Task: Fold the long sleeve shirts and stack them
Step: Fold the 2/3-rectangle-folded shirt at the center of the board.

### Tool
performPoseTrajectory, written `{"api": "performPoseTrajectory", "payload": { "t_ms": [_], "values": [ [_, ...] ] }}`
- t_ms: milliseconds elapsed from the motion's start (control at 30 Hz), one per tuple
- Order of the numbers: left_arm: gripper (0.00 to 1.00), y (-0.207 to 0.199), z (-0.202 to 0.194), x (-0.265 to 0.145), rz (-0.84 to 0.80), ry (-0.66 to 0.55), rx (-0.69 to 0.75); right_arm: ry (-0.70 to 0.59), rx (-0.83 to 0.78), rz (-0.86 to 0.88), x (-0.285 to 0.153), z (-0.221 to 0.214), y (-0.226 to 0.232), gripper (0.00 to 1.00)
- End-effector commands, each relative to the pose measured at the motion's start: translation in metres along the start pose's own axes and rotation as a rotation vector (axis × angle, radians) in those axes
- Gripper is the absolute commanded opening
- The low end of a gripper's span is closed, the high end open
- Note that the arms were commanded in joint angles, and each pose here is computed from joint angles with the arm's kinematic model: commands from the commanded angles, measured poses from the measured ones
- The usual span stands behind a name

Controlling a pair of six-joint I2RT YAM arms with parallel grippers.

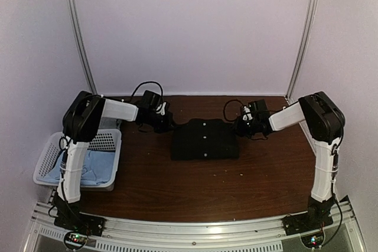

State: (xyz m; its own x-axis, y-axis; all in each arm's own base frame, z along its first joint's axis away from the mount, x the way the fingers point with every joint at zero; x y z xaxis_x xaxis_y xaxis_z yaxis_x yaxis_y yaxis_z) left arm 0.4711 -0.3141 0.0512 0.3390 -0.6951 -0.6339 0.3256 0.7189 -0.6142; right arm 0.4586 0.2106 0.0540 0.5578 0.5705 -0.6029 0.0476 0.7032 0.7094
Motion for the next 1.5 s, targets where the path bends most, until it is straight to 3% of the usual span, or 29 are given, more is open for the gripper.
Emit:
{"api": "performPoseTrajectory", "payload": {
  "t_ms": [0, 300, 867, 1167, 1367, 1467],
  "values": [
    [0.00, -0.039, -0.021, -0.040, -0.037, -0.020, 0.026, 0.050, 0.001, -0.010, -0.034, -0.041, 0.002, 0.00],
    [0.00, -0.048, -0.014, -0.067, 0.023, -0.051, 0.087, -0.053, -0.046, -0.002, -0.071, -0.021, 0.027, 0.00],
    [0.00, -0.015, 0.045, -0.023, 0.050, -0.108, 0.127, -0.100, -0.050, 0.066, -0.006, 0.039, 0.021, 0.00],
    [0.00, -0.030, 0.061, -0.035, 0.034, -0.148, 0.151, -0.138, -0.082, 0.095, -0.024, 0.056, 0.042, 0.00],
    [0.00, -0.024, 0.082, -0.040, 0.079, -0.245, 0.183, -0.207, -0.099, 0.091, -0.032, 0.081, 0.051, 0.00],
    [0.11, -0.014, 0.099, -0.030, 0.084, -0.258, 0.195, -0.239, -0.080, 0.094, -0.022, 0.099, 0.044, 0.08]
  ]
}}
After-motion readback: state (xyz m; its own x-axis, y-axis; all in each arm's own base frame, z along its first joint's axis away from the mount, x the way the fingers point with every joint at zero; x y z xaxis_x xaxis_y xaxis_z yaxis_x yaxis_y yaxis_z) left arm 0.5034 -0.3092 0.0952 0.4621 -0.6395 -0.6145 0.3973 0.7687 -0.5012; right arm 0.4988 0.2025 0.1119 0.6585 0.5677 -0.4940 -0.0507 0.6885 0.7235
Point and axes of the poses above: each gripper's point midway between its finger pads, its own x axis out along the fingers, its own y axis along the line the jaws close on, z = x × y, the point moved 4 cm from there along -x, back along the fingers, and after that the axes turned 7 degrees about x, right-handed, at the moved point
